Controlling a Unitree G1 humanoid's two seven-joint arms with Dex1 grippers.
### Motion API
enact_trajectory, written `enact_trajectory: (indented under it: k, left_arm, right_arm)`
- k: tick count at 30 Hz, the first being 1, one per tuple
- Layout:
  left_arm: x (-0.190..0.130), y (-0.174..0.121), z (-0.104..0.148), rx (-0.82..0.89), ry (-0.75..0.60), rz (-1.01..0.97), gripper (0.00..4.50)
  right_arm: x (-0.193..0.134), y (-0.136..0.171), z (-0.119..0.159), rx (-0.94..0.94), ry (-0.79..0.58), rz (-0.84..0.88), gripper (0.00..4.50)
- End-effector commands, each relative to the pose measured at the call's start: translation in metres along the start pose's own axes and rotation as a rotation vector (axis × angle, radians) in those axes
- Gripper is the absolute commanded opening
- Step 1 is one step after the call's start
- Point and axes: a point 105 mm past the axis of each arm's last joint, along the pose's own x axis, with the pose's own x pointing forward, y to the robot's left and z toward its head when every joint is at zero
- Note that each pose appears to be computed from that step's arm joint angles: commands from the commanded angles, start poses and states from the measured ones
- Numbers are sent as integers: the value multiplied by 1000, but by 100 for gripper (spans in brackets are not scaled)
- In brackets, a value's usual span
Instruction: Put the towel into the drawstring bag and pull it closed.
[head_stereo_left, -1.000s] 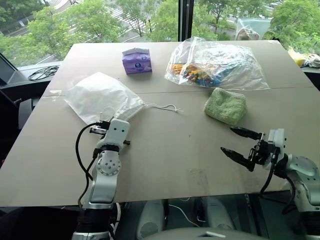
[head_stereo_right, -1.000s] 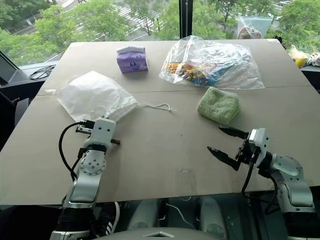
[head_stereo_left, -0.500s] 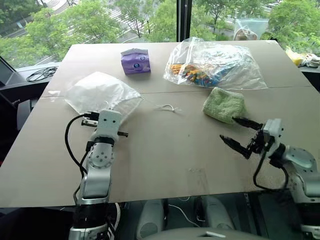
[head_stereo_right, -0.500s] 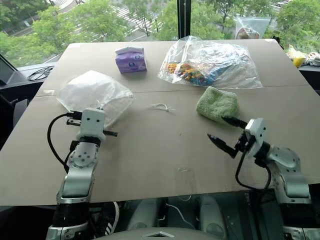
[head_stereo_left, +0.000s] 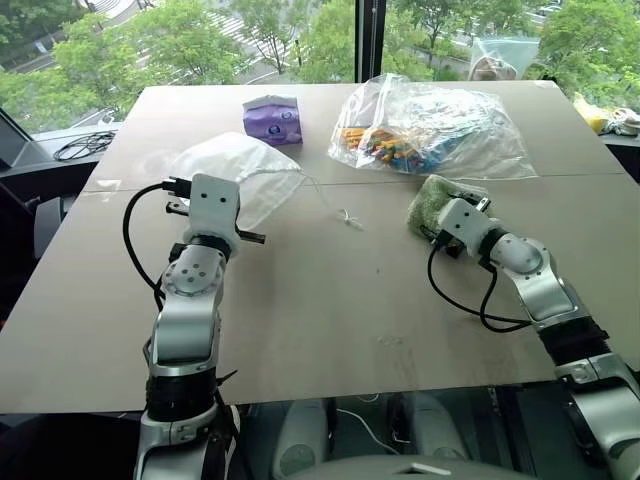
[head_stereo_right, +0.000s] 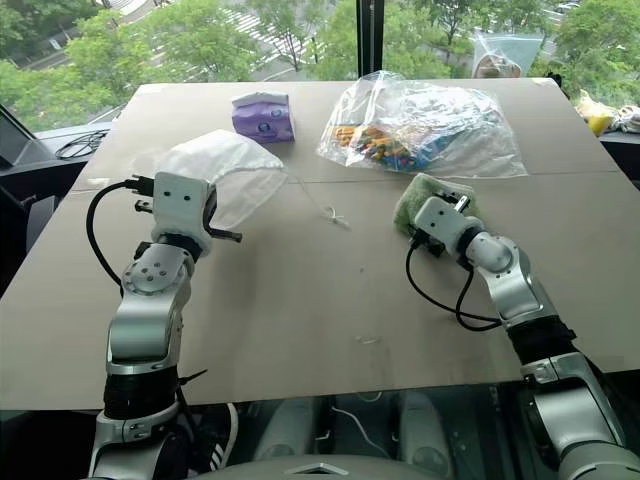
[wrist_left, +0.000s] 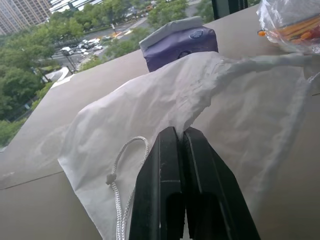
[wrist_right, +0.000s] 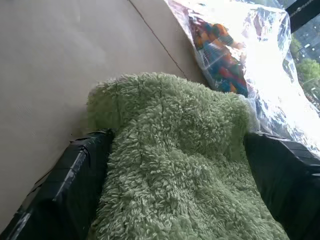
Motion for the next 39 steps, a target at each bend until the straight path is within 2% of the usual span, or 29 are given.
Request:
enact_trajectory:
  k: [1,4,8,15,20,24,25,27,33,35,39]
  left_arm:
    - [-2,5,11,13,-45,6,8]
    - [-3,7,10,19,-44,9,8]
    - [-5,6,9,30,-42,5,8]
    - [-5,4,8,37,-42,-7,8]
    - [-4,3,9,41,-47,-18,8]
    - [-3,2,11,44,-54,-27,8]
    - [-2,1,11,43,-56,-32,0]
    - [-2,0,12,41,-61,-42,0]
    - [-1,-15,15,24,-66,-112,0]
    - [0,-19,16,27,-71,-133,0]
    - [6,-19,20,3,-74,-143,0]
  right_arm:
    - [2,-19,-24,38,124,-79,450]
    - [4,-31,-34,114,180,-136,450]
    - [6,-36,-53,400,299,-192,450]
    - [9,-11,-77,653,480,-134,450]
    - [7,22,-87,874,633,-12,450]
    - [7,36,-88,920,671,48,450]
    - [7,37,-88,914,676,56,390]
    - [7,39,-89,911,683,74,326]
    - [7,39,-91,886,694,77,60]
    - [6,39,-91,888,694,77,28]
    - [12,35,-80,943,614,88,28]
